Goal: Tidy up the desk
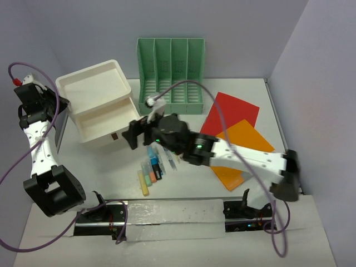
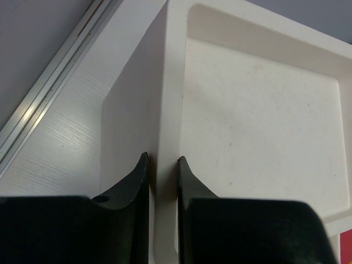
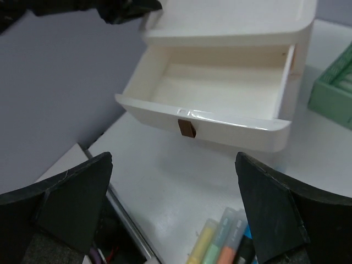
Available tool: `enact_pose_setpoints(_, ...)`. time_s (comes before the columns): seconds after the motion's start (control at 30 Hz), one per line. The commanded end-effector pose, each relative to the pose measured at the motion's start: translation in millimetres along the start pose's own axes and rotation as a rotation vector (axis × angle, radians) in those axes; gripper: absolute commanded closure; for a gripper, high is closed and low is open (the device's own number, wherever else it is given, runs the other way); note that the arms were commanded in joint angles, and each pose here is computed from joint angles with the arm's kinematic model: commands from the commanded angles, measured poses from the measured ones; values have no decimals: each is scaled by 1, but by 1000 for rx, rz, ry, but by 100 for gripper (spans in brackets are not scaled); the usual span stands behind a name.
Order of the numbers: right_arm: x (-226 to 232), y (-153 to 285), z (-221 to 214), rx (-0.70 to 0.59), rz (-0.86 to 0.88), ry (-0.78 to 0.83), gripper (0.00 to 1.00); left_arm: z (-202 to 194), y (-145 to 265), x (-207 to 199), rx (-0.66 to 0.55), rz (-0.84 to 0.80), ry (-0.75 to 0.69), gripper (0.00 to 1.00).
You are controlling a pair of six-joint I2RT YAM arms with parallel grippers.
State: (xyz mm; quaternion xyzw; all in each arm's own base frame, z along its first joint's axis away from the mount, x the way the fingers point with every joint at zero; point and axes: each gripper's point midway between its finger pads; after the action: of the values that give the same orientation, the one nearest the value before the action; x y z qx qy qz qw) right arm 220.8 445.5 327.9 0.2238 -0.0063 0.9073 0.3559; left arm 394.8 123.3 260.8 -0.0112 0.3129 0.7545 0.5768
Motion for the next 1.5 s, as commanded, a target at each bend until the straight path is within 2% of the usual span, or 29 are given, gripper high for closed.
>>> enact_pose_setpoints(0.0, -37, 88, 42, 88, 60, 157, 0, -8, 2, -19, 52, -91, 116, 100)
enact_pose_setpoints(0.03, -36, 103, 39, 128, 94, 160, 0, -6, 2, -19, 49, -93, 114, 100)
enact_pose_setpoints(0.07, -80, 113, 49, 136, 28, 174, 0, -4, 3, -20, 40, -95, 110, 100)
enact_pose_setpoints(0.13, -133, 134, 57, 144, -84, 215, 0, -2, 2, -20, 36, -94, 106, 100)
enact_pose_setpoints(0.17, -164, 139, 62, 143, -188, 275, 0, -2, 2, -19, 37, -93, 104, 100)
enact_pose_setpoints(0.23, -193, 141, 57, 202, -279, 404, 0, 1, 3, -18, 31, -88, 100, 100)
enact_pose_setpoints(0.33, -205, 129, 29, 350, -232, 538, 2, 1, 3, -17, 29, -84, 97, 100)
enact_pose_setpoints(0.4, -204, 118, 7, 471, -136, 594, 17, 2, 5, -18, 28, -88, 89, 100)
enact_pose_setpoints(0.43, -205, 118, 1, 510, -126, 606, 18, 2, 5, -19, 29, -89, 87, 99)
enact_pose_setpoints(0.5, -213, 115, -26, 647, -93, 608, 13, 1, 6, -19, 29, -93, 80, 97)
enact_pose_setpoints(0.63, -222, 114, -55, 790, -72, 642, 5, 1, 7, -20, 23, -102, 74, 96)
enact_pose_setpoints(0.77, -223, 99, -78, 851, -32, 746, 3, 3, 7, -20, 14, -103, 71, 96)
enact_pose_setpoints(1.0, -243, 69, -138, 1003, -2, 808, 3, 12, 10, -21, -8, -98, 38, 96)
enact_pose_setpoints(1.13, -255, 45, -148, 976, -34, 844, 3, 15, 12, -21, -13, -95, 34, 95)
enact_pose_setpoints(1.3, -267, 46, -160, 1007, -56, 867, 4, 3, 16, -27, 10, -140, 39, 95)
enact_pose_setpoints(1.47, -268, 71, -198, 1077, -11, 838, 5, 3, 16, -25, 9, -133, 34, 95)
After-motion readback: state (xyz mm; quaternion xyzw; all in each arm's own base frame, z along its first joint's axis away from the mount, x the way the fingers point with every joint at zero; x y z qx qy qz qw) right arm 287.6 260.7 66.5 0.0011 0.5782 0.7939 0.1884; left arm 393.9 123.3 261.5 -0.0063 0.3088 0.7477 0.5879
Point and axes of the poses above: each gripper's point midway between its finger pads, its own y axis back along the fingers, its own x axis along the line the jaws close on, z = x × y, and after that the axes turned 5 degrees about -y, right-handed
